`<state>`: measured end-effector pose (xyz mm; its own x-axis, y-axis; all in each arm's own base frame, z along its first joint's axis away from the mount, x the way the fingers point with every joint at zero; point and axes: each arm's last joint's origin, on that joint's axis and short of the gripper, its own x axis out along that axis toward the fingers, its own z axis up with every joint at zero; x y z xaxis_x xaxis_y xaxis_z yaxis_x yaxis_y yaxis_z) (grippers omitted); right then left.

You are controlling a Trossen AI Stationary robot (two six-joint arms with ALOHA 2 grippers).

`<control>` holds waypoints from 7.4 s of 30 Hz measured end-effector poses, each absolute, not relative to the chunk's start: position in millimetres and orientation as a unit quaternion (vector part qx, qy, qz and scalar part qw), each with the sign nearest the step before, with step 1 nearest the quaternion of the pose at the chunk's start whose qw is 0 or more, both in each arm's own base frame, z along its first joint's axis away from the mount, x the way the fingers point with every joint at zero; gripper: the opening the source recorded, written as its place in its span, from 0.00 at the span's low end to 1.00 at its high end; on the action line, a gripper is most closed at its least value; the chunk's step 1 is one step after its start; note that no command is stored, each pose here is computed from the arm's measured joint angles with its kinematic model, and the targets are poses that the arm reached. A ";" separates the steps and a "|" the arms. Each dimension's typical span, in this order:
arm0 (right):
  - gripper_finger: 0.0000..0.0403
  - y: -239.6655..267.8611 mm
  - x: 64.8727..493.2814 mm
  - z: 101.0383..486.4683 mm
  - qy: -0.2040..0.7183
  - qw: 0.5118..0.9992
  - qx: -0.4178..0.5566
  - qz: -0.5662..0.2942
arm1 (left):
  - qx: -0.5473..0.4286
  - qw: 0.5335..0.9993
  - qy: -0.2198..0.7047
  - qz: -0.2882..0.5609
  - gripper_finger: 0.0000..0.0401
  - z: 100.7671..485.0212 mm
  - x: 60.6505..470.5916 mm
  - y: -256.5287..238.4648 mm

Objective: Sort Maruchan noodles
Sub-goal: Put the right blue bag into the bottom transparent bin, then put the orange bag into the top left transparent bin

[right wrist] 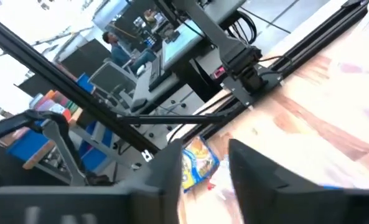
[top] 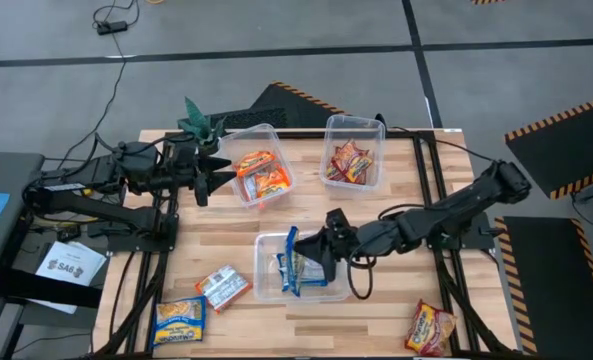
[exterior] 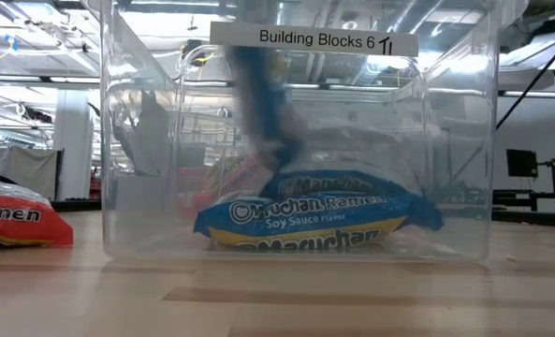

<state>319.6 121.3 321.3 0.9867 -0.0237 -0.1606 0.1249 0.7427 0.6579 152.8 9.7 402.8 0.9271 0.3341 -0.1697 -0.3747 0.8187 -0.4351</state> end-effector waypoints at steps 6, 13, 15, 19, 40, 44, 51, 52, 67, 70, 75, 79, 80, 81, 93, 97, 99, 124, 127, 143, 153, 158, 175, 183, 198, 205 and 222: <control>0.50 118.4 319.8 323.1 0.066 0.933 0.352 -0.042 | -0.238 0.953 0.044 0.183 0.55 402.8 152.8 9.6; 0.62 110.1 301.0 343.2 0.064 0.941 0.332 -0.027 | -0.250 0.958 0.049 0.128 0.55 404.4 153.8 6.5; 0.62 106.0 291.2 350.8 0.067 0.943 0.326 -0.029 | -0.262 0.959 0.049 0.091 0.55 406.3 154.4 4.0; 0.61 98.1 271.8 360.2 0.089 0.944 0.316 -0.037 | -0.282 0.957 0.068 0.020 0.55 406.2 157.3 -7.8; 0.61 88.1 248.5 352.0 0.179 0.941 0.275 -0.077 | -0.153 0.859 0.487 0.027 0.55 295.9 170.0 -146.4; 0.61 87.7 247.5 350.3 0.188 0.941 0.271 -0.080 | -0.090 0.853 0.513 0.037 0.55 270.7 177.0 -170.5; 0.61 87.2 246.4 347.3 0.202 0.939 0.265 -0.086 | -0.131 0.835 0.534 0.024 0.55 229.4 191.6 -190.1; 0.61 87.2 246.2 347.0 0.204 0.939 0.264 -0.087 | -0.149 0.834 0.531 0.020 0.55 223.1 191.5 -190.6; 0.61 86.4 244.1 343.0 0.223 0.933 0.265 -0.097 | -0.164 0.822 0.540 0.083 0.55 170.0 174.3 -163.8; 0.61 86.4 244.2 343.0 0.223 0.933 0.266 -0.097 | -0.188 0.822 0.533 0.065 0.55 163.1 174.9 -162.6; 0.61 86.3 244.0 342.7 0.223 0.929 0.277 -0.101 | -0.196 0.816 0.540 0.062 0.55 153.8 171.7 -159.9; 0.61 86.0 243.8 342.4 0.222 0.928 0.279 -0.107 | -0.182 0.818 0.543 0.060 0.44 153.5 171.6 -158.6; 0.61 85.7 243.8 342.4 0.220 0.928 0.278 -0.110 | -0.181 0.817 0.544 0.060 0.37 153.3 171.6 -158.2; 0.61 85.6 243.7 342.4 0.220 0.929 0.277 -0.112 | -0.178 0.816 0.547 0.063 0.30 152.9 171.4 -157.1; 0.61 84.8 243.7 342.6 0.210 0.923 0.294 -0.129 | -0.182 0.827 0.532 0.015 0.00 182.1 158.8 -146.1; 0.61 84.7 243.8 342.6 0.209 0.922 0.299 -0.131 | -0.198 0.833 0.516 -0.014 0.00 201.1 149.4 -137.8; 0.61 84.7 243.8 342.6 0.207 0.920 0.305 -0.133 | -0.210 0.833 0.511 -0.018 0.00 207.8 145.1 -133.9; 0.61 84.5 243.6 342.2 0.209 0.920 0.304 -0.134 | -0.218 0.831 0.512 0.013 0.00 215.8 141.5 -113.7; 0.61 84.6 243.5 342.2 0.209 0.920 0.304 -0.134 | -0.214 0.833 0.510 0.015 0.00 216.0 142.7 -112.2; 0.61 84.4 243.2 341.5 0.213 0.919 0.302 -0.136 | -0.203 0.796 0.569 0.024 0.22 216.0 141.1 -100.4; 0.61 84.4 243.1 341.4 0.213 0.919 0.302 -0.136 | -0.090 0.800 0.593 0.000 0.62 187.5 130.4 -94.4; 0.61 84.3 243.1 341.3 0.214 0.919 0.302 -0.136 | -0.043 0.801 0.597 -0.020 0.72 176.0 126.7 -91.3; 0.61 83.5 242.9 341.1 0.210 0.920 0.298 -0.146 | 0.018 0.798 0.593 -0.107 0.74 153.8 122.6 -91.5; 0.61 80.8 243.8 341.2 0.207 0.919 0.299 -0.153 | 0.022 0.793 0.603 -0.082 0.69 147.4 126.0 -93.0; 0.61 72.3 246.5 341.0 0.201 0.914 0.310 -0.170 | -0.039 0.825 0.563 -0.027 0.01 143.5 140.0 -100.6; 0.61 72.3 245.7 339.8 0.208 0.913 0.307 -0.171 | -0.082 0.854 0.513 0.007 0.00 169.6 134.0 -93.2; 0.61 72.2 245.5 339.5 0.210 0.913 0.306 -0.171 | -0.126 0.899 0.413 0.074 0.00 254.3 112.1 -67.8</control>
<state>245.5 72.2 339.5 0.8529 -0.1836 -0.4888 0.4411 0.7543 0.4863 112.1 -67.8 254.3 0.6472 0.0287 -0.7618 -0.2373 0.9572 -0.1656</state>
